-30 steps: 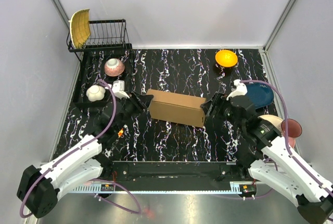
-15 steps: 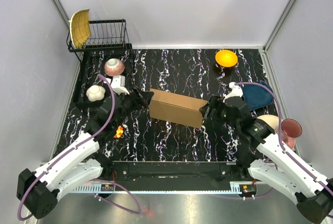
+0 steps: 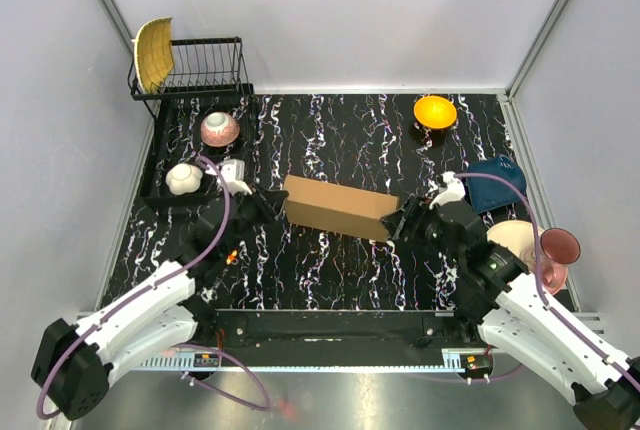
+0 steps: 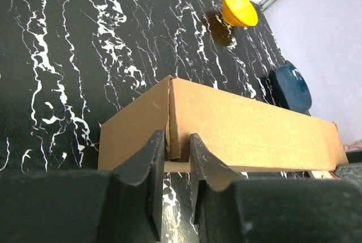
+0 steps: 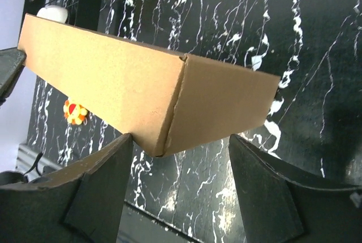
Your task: Fold the paper box
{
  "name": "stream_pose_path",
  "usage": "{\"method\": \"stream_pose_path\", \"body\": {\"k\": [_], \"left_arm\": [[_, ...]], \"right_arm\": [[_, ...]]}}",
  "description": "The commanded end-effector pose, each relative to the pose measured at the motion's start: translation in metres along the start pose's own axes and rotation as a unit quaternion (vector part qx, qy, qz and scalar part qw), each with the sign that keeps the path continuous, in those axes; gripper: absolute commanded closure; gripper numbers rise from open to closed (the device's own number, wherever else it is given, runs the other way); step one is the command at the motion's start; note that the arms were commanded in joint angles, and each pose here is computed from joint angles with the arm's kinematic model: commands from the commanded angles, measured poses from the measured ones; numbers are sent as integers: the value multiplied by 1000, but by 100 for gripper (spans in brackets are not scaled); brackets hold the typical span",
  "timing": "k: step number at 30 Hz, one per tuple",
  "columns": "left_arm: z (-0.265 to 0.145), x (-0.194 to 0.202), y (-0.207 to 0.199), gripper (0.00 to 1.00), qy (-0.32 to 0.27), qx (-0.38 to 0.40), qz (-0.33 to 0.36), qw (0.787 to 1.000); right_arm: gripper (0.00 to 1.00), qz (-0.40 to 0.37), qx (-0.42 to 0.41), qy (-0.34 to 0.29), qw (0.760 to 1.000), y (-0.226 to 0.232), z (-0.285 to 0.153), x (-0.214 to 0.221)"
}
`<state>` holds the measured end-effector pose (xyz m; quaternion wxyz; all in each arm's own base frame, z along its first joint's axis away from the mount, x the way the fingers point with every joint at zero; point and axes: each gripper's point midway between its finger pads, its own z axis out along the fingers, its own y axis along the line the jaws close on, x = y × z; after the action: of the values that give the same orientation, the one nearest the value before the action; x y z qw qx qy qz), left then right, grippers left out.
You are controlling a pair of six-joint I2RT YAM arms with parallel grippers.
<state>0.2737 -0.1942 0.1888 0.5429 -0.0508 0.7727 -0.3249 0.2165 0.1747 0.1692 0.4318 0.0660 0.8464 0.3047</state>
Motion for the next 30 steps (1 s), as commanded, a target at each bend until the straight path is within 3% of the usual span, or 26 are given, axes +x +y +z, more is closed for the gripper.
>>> {"method": "stream_pose_path", "body": {"k": [1,6,8,11,14,17,20,24,26,30], "left_arm": [[-29,36,-9,84,43,33,-1,998],[-61,45,7,86,44,1,-4,999],[-77,28,11,72,16,-5,-11,1000],[-99,-11,8,37,-49,-5,-24,999],[-113,-45,5,28,-97,-13,-15,995],[-113,-52,5,27,-97,-25,-2,995],[-100,-32,8,27,-60,-39,-9,997],[-80,16,17,27,22,-60,-29,998],[-70,48,24,25,68,-67,-44,994],[-60,91,28,21,121,-55,-66,989]], "right_arm": [[26,20,26,74,997,-24,-12,44],[20,44,5,51,998,-18,-37,37],[16,49,-5,40,998,-13,-43,30],[11,51,-43,9,998,6,-60,9],[10,46,-68,-32,996,19,-77,-13],[9,41,-58,-57,996,18,-87,-27],[9,49,-6,-41,998,-1,-77,-18],[8,69,54,38,995,-24,-45,22],[7,78,72,76,991,-33,-32,43],[6,91,68,91,989,-37,-13,59]]}}
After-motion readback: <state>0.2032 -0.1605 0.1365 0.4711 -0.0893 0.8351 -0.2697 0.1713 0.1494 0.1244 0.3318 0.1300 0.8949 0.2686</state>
